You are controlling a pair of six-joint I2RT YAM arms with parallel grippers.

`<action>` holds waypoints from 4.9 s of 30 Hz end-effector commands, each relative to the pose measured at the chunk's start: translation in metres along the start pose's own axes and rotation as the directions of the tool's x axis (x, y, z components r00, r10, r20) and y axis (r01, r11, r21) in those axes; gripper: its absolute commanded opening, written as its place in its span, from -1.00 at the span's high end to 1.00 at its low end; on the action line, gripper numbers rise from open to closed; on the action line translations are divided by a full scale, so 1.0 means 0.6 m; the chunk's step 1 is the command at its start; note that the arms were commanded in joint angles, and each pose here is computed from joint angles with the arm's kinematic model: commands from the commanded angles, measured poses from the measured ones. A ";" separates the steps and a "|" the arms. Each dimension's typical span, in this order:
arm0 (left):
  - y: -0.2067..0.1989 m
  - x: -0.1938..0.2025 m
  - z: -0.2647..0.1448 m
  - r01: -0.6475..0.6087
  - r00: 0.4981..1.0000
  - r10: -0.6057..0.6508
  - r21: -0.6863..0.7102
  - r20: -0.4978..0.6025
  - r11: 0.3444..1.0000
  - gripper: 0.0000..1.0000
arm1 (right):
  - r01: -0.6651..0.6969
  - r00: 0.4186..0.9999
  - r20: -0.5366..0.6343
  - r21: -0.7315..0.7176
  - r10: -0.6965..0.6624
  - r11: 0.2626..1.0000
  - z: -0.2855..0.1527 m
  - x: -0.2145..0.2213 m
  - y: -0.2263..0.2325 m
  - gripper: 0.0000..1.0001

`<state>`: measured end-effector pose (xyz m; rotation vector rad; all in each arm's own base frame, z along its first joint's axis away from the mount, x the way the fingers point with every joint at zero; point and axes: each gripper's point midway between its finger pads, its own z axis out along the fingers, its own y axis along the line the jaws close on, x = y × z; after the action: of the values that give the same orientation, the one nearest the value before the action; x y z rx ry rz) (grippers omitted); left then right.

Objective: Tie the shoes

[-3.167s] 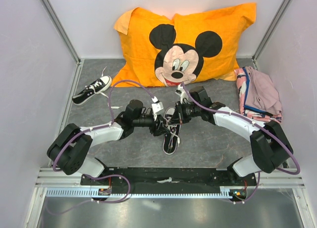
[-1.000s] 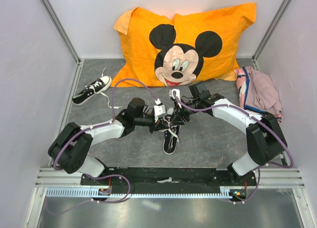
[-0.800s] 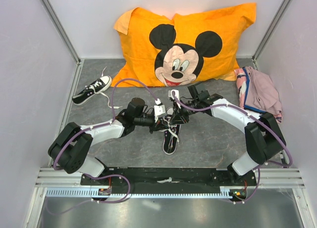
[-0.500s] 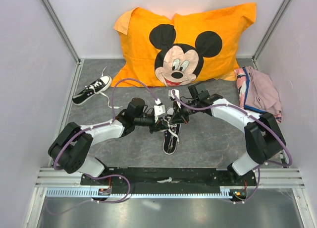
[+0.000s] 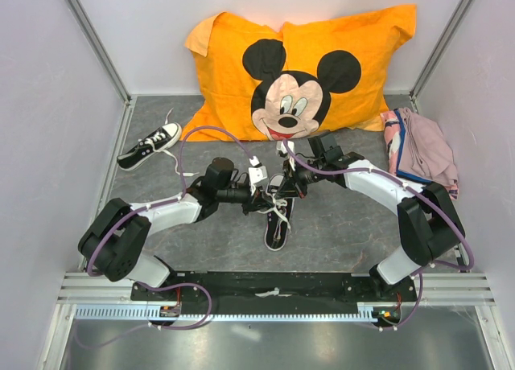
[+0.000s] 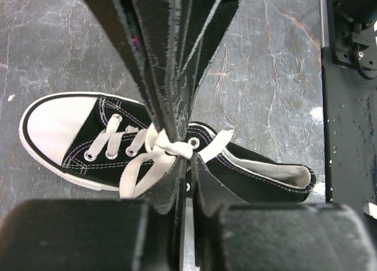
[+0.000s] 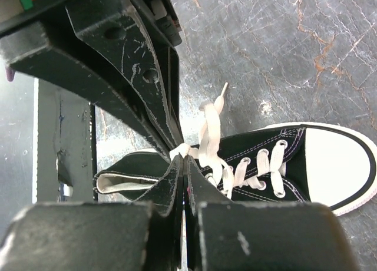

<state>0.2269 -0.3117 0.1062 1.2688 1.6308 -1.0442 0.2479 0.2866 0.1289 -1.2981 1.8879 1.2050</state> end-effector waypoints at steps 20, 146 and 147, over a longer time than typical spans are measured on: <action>-0.003 -0.026 -0.006 -0.079 0.997 0.079 0.102 0.002 0.992 0.97 | 0.172 0.983 0.068 -0.052 -0.168 0.984 -0.033 -0.028 0.022 -0.36; 0.038 0.015 0.033 0.133 0.972 -0.125 0.027 -0.199 0.991 0.97 | -0.231 0.973 0.026 0.093 0.230 0.968 -0.020 0.025 -0.038 1.00; 0.039 0.015 0.034 0.145 0.970 -0.138 0.022 -0.200 0.989 0.97 | -0.229 0.973 0.026 0.087 0.228 0.969 -0.020 0.025 -0.036 1.00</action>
<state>0.2402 -0.3162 0.0795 1.3507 1.8859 -1.0753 0.2665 0.2609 0.0990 -1.0215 2.1762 1.1789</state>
